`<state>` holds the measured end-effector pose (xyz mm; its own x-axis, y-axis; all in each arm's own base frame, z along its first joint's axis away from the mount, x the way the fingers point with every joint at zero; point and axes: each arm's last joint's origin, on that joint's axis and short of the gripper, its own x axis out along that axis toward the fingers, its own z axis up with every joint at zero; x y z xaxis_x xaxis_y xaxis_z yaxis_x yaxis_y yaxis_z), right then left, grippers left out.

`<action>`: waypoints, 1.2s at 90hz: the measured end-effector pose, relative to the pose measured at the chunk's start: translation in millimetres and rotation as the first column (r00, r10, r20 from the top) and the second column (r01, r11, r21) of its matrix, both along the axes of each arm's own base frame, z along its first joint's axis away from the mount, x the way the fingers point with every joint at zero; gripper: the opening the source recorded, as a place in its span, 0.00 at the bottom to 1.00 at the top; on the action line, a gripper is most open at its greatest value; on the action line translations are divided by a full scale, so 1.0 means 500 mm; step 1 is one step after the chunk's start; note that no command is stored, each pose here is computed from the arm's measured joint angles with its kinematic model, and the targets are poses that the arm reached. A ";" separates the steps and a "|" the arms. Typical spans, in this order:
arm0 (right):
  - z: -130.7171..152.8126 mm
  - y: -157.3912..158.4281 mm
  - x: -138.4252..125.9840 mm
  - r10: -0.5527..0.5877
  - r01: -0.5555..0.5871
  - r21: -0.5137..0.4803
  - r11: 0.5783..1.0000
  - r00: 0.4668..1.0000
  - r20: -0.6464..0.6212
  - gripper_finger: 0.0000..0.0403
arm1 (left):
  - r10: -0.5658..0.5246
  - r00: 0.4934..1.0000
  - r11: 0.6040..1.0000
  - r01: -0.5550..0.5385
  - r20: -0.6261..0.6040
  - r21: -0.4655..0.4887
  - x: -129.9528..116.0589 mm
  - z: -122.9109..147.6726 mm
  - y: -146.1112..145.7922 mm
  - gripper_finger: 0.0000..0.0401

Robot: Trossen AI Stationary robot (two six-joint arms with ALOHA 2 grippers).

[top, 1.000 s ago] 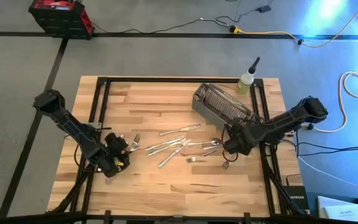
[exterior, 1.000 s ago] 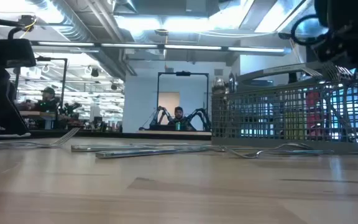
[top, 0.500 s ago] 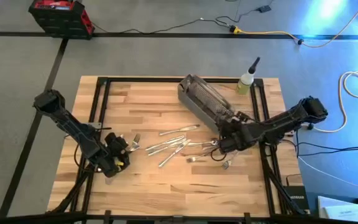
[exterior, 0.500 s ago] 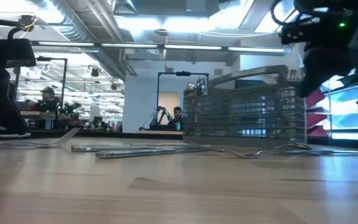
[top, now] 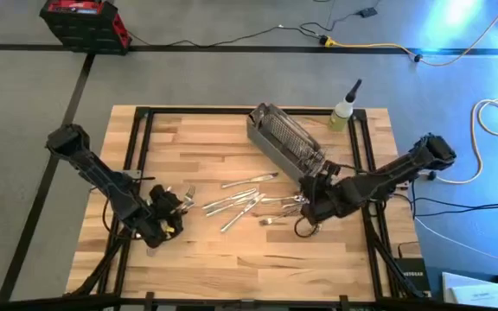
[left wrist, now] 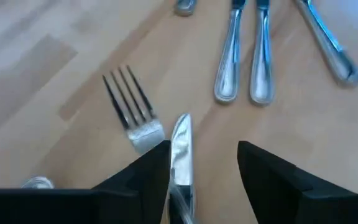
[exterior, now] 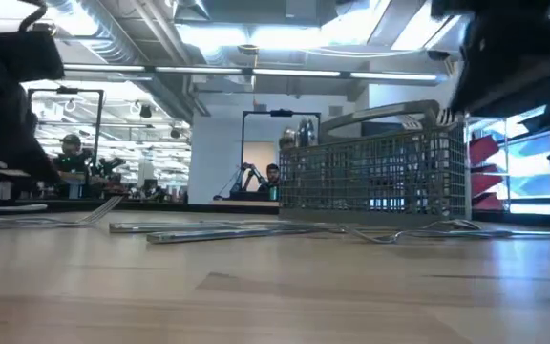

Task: Sort silverware
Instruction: Put the silver fork into the gray silverware organizer

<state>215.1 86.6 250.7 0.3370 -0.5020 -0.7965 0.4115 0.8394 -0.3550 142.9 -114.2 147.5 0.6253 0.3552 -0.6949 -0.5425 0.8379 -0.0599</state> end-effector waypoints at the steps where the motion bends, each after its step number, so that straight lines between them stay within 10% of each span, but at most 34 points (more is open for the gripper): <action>1: 0.003 0.003 0.000 0.005 -0.004 -0.008 1.000 1.000 0.011 0.25 | 0.003 1.000 1.000 -0.003 -0.002 -0.002 0.000 0.000 0.001 0.43; 40: 0.050 0.093 -0.024 0.221 -0.124 -0.329 0.936 0.935 0.277 0.25 | 0.084 0.994 0.996 -0.086 -0.076 -0.032 0.000 -0.027 0.003 0.42; 108: 0.050 0.097 -0.025 0.227 -0.124 -0.336 0.934 0.931 0.287 0.25 | 0.197 0.970 0.979 -0.202 -0.139 -0.023 0.010 -0.074 0.005 0.32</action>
